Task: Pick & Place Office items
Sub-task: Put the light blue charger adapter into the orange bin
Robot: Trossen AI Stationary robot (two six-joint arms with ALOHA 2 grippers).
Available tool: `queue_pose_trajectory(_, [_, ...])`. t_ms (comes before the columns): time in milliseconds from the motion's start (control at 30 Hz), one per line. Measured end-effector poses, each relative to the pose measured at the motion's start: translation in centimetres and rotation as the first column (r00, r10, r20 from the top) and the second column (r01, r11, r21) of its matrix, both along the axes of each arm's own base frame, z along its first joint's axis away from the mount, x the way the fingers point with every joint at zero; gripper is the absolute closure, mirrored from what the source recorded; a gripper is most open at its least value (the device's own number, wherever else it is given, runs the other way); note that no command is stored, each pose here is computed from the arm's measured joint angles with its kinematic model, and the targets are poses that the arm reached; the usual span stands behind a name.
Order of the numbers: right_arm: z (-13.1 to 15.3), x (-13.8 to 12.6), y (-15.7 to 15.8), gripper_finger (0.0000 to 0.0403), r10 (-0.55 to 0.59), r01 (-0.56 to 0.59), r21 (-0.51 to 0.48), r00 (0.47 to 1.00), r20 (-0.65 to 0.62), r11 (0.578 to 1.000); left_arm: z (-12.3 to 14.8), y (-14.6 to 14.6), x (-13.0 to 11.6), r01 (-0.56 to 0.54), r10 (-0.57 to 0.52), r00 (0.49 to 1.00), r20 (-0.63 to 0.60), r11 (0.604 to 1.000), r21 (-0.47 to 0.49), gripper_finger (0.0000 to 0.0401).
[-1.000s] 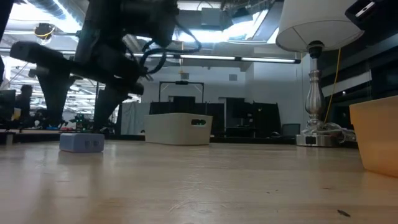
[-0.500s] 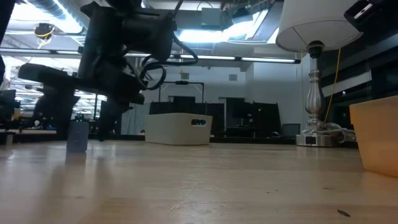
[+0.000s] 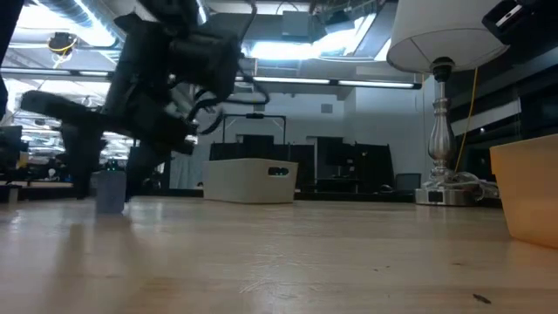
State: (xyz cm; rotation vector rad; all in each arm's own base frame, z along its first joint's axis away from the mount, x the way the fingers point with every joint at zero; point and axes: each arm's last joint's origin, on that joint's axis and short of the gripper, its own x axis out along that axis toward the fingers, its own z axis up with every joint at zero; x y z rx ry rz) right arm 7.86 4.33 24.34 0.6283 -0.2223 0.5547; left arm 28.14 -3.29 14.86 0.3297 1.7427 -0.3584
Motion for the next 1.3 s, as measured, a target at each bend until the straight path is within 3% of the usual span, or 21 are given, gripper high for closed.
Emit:
queue_pose_trajectory(233, [0.0, 0.0, 0.0, 0.0202, -0.001, 0.001, -0.003, 1.000, 0.000, 1.000, -1.9, -0.4, -2.1, -0.014, 0.015, 0.997, -0.072, 1.000, 0.018, 0.0193])
queue_pose_trajectory(467, [0.0, 0.0, 0.0, 0.0202, -0.013, 0.013, -0.020, 1.000, 0.009, 1.000, -0.9, -1.1, -1.3, -0.049, 0.050, 0.997, -0.063, 0.998, 0.029, 0.0281])
queue_pose_trajectory(600, [0.0, 0.0, -0.1, 0.0202, -0.038, 0.038, -0.024, 0.999, 0.010, 0.999, 0.1, -1.0, 0.0, -0.182, 0.182, 0.983, -0.011, 0.983, -0.030, 0.0289])
queue_pose_trajectory(667, [0.0, 0.0, -0.1, 0.0202, -0.042, 0.043, -0.034, 0.999, 0.015, 0.999, 0.6, -0.6, 0.9, -0.296, 0.298, 0.955, 0.010, 0.951, -0.087, 0.0289])
queue_pose_trajectory(767, [0.0, 0.0, -0.1, 0.0202, -0.043, 0.043, -0.036, 0.999, 0.016, 0.998, 1.9, 0.0, 3.2, -0.443, 0.473, 0.876, 0.098, 0.868, -0.226, 0.0289])
queue_pose_trajectory(833, [0.0, 0.0, -0.1, 0.0202, -0.043, 0.043, -0.036, 0.999, 0.016, 0.998, 3.4, 0.2, 5.5, -0.476, 0.566, 0.801, 0.195, 0.800, -0.364, 0.0289])
queue_pose_trajectory(900, [0.0, 0.0, -0.1, 0.0202, -0.042, 0.043, -0.036, 0.999, 0.017, 0.998, 5.7, 0.2, 8.4, -0.430, 0.642, 0.693, 0.327, 0.733, -0.527, 0.0289])
queue_pose_trajectory(967, [0.0, 0.0, -0.1, 0.0202, -0.039, 0.039, -0.037, 0.999, 0.017, 0.999, 8.4, -0.1, 10.8, -0.318, 0.707, 0.556, 0.437, 0.666, -0.674, 0.0289])
queue_pose_trajectory(1067, [0.0, 0.0, 0.0, 0.0202, -0.035, 0.036, -0.039, 0.999, 0.017, 0.999, 11.6, -0.3, 13.7, -0.169, 0.779, 0.361, 0.512, 0.595, -0.786, 0.0289])
queue_pose_trajectory(1167, [-0.1, 0.0, 0.0, 0.0202, -0.031, 0.032, -0.044, 0.999, 0.013, 0.999, 12.1, -0.6, 16.1, -0.173, 0.803, 0.293, 0.519, 0.578, -0.797, 0.0289])
queue_pose_trajectory(1300, [-0.1, 0.0, 0.0, 0.0202, -0.012, 0.013, -0.053, 1.000, 0.015, 0.999, 11.5, -3.0, 19.8, -0.149, 0.789, 0.329, 0.519, 0.586, -0.797, 0.0289])
